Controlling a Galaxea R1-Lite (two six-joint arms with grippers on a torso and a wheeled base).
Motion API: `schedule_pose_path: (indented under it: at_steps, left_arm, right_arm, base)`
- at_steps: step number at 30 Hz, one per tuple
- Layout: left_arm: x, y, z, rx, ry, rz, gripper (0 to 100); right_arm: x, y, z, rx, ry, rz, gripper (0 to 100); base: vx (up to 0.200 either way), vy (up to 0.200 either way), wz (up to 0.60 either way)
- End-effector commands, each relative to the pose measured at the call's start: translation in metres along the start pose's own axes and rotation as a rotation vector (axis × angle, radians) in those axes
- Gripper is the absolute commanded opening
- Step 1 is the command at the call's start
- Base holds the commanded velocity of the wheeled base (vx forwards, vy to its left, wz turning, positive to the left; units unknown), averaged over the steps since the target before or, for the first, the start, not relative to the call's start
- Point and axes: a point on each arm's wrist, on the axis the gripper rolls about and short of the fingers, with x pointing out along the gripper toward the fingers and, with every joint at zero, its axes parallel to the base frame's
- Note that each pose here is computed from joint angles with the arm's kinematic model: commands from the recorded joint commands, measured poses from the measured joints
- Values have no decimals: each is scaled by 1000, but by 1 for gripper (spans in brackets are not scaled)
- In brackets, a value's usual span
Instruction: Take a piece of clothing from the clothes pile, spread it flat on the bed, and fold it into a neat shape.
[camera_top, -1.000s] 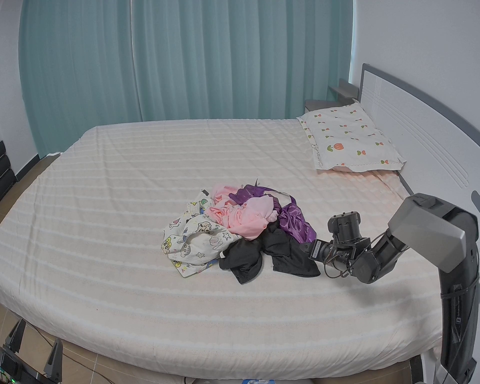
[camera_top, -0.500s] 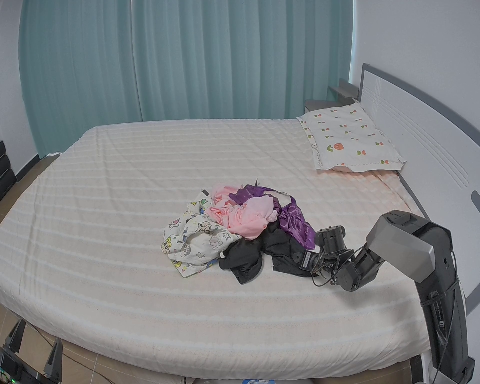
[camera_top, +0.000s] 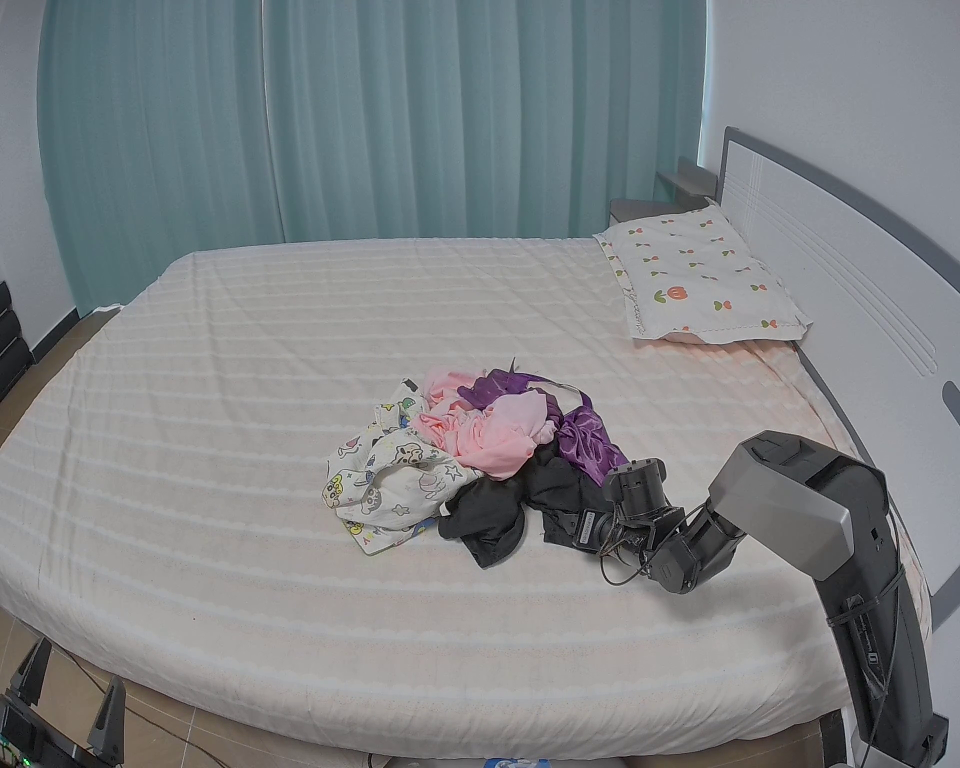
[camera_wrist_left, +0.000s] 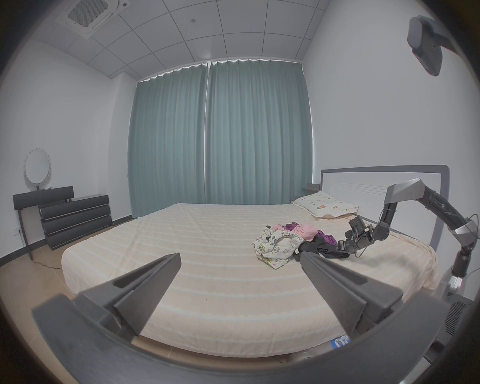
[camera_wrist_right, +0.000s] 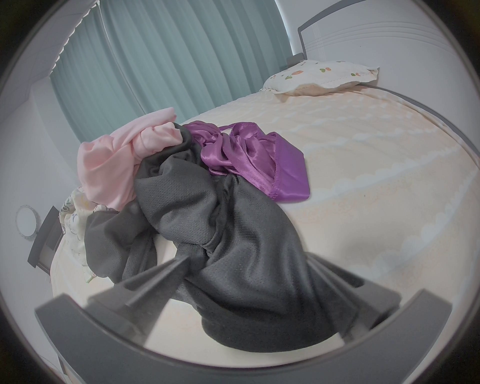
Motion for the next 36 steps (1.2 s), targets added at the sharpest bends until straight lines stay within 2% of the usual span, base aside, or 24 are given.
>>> schedule_pose_path:
  at_steps: [1, 6, 10, 20, 22, 23, 24, 25, 27, 30, 31, 32, 33, 34, 36]
  left_arm:
    - [0, 0, -5, 3, 6, 0, 100]
    - [0, 0, -5, 5, 6, 0, 100]
    - [1, 0, -4, 9, 6, -3, 100]
    - [0, 0, -4, 17, 2, -21, 100]
    - [-2, -1, 12, -8, -69, -34, 100]
    - [-11, 0, 49, -55, -197, -62, 100]
    - [-8, 0, 84, -124, -218, -75, 100]
    - [6, -1, 90, -145, -132, -65, 100]
    - [29, -1, 88, -109, 14, -57, 100]
    - [53, -5, 76, -90, 187, -179, 100]
    - [70, -8, 73, -92, 287, -235, 100]
    - [81, -11, 72, -88, 332, -258, 100]
    - [81, -11, 72, -88, 332, -258, 100]
    - [107, -18, 70, -98, 400, -300, 100]
    - [131, -27, 68, -151, 425, -320, 100]
  right_arm:
    - [-5, 1, 1, 11, 2, 2, 0]
    - [-17, -3, -5, 38, 38, -17, 0]
    - [-37, -1, -1, 152, 9, 5, 0]
    - [-54, 1, -7, 306, -14, 34, 0]
    - [-56, 0, -8, 328, -18, 40, 0]
    - [-57, 0, -11, 341, -19, 44, 0]
    - [-57, -2, -15, 347, -14, 50, 0]
    - [-55, -4, -20, 345, -9, 54, 0]
    - [-51, -6, -25, 342, -20, 60, 0]
    - [-51, -6, -25, 350, -30, 74, 0]
    - [-51, -6, -25, 352, -31, 72, 0]
    - [-51, -6, -25, 352, -32, 73, 0]
    - [-51, -6, -25, 352, -32, 73, 0]
    - [-51, -6, -25, 354, -31, 75, 0]
    - [-51, -6, -25, 355, -32, 74, 0]
  base:
    - [0, 0, 0]
    - [0, 0, 0]
    - [0, 0, 0]
    - [0, 0, 0]
    - [0, 0, 0]
    - [0, 0, 0]
    - [0, 0, 0]
    - [0, 0, 0]
    - [0, 0, 0]
    - [0, 0, 0]
    - [0, 0, 0]
    - [0, 0, 0]
    - [0, 0, 0]
    - [0, 0, 0]
    - [0, 0, 0]
